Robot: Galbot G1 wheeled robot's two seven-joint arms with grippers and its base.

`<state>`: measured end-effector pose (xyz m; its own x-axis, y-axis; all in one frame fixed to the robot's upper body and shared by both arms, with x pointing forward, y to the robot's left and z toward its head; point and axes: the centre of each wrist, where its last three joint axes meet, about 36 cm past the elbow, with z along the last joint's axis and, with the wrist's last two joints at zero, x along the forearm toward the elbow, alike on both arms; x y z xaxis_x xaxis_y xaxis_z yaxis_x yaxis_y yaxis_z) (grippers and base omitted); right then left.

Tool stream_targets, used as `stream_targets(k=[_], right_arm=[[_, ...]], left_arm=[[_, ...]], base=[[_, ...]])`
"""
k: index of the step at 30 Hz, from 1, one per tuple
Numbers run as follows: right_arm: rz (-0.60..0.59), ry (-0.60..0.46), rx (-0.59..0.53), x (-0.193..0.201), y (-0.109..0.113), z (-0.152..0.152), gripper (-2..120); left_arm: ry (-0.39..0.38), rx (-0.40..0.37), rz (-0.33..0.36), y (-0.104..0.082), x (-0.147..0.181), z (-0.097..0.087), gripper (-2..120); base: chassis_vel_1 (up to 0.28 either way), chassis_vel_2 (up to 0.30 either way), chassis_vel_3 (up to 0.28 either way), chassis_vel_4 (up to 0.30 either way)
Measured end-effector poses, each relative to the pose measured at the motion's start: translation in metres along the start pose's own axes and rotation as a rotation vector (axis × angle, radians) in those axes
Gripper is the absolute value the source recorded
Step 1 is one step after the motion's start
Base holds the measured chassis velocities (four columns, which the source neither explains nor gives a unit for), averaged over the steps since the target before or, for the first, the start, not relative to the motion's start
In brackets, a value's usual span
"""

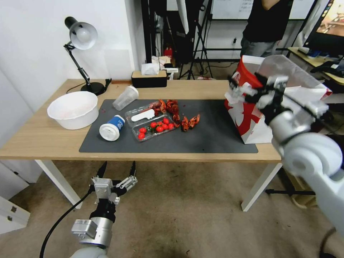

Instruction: Pick up the trash from the table and place it into the takeout bag.

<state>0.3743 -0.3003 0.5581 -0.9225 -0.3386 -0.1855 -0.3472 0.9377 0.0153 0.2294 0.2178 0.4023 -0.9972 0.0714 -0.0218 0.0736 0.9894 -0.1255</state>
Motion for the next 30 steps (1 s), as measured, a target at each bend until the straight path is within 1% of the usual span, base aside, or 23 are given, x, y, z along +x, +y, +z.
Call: stream_targets(k=[2,3,6,7,8,10,11,12,14,15,16,18,19,23,24,27,30], right_arm=[[-0.001,-0.014,0.004,0.017,0.001,0.013,100],[-0.001,-0.014,0.004,0.017,0.001,0.013,100],[0.021,-0.026,-0.001,0.043,0.006,0.032,100],[0.021,-0.026,-0.001,0.043,0.006,0.032,100],[0.035,-0.024,-0.008,0.056,0.011,0.042,100],[0.058,-0.023,-0.022,0.070,0.017,0.055,100],[0.058,-0.023,-0.022,0.070,0.017,0.055,100],[0.082,-0.029,-0.035,0.082,0.023,0.067,100],[0.101,-0.036,-0.041,0.093,0.029,0.078,100],[0.118,-0.044,-0.046,0.103,0.035,0.091,100],[0.118,-0.044,-0.046,0.103,0.035,0.091,100],[0.141,-0.053,-0.065,0.117,0.044,0.111,100],[0.141,-0.053,-0.065,0.117,0.044,0.111,100],[0.171,-0.070,-0.081,0.133,0.058,0.143,100],[0.171,-0.070,-0.081,0.133,0.058,0.143,100],[0.189,-0.061,-0.097,0.143,0.067,0.164,100],[0.202,-0.051,-0.106,0.147,0.069,0.173,100]], left_arm=[[0.000,0.001,0.003,0.000,-0.001,0.001,100],[0.000,0.001,0.003,0.000,-0.001,0.001,100],[0.000,0.004,0.009,0.002,-0.002,0.002,100],[0.000,0.004,0.009,0.002,-0.002,0.002,100],[-0.001,0.006,0.010,0.002,-0.002,0.002,100],[0.000,0.007,0.011,0.002,-0.003,0.003,100],[0.000,0.007,0.011,0.002,-0.003,0.003,100],[-0.001,0.008,0.013,0.003,-0.003,0.003,100],[-0.003,0.008,0.015,0.003,-0.004,0.003,100],[-0.004,0.007,0.017,0.003,-0.005,0.003,100],[-0.004,0.007,0.017,0.003,-0.005,0.003,100],[-0.006,0.006,0.019,0.004,-0.006,0.003,100],[-0.006,0.006,0.019,0.004,-0.006,0.003,100],[-0.008,0.005,0.023,0.005,-0.008,0.004,100],[-0.008,0.005,0.023,0.005,-0.008,0.004,100],[-0.009,0.004,0.024,0.005,-0.009,0.004,100],[-0.009,0.004,0.023,0.006,-0.009,0.004,100]], base=[[0.000,0.000,0.000,0.000],[0.000,0.000,0.000,0.000],[0.000,0.000,0.000,0.000],[0.000,0.000,0.000,0.000],[0.000,0.000,0.000,0.000],[0.000,0.000,0.000,0.000],[0.000,0.000,0.000,0.000],[0.000,0.000,0.000,0.000],[0.000,0.000,0.000,0.000],[0.000,0.000,0.000,0.000],[0.000,0.000,0.000,0.000],[0.000,0.000,0.000,0.000],[0.000,0.000,0.000,0.000],[0.000,0.000,0.000,0.000],[0.000,0.000,0.000,0.000],[0.000,0.000,0.000,0.000],[0.000,0.000,0.000,0.000]])
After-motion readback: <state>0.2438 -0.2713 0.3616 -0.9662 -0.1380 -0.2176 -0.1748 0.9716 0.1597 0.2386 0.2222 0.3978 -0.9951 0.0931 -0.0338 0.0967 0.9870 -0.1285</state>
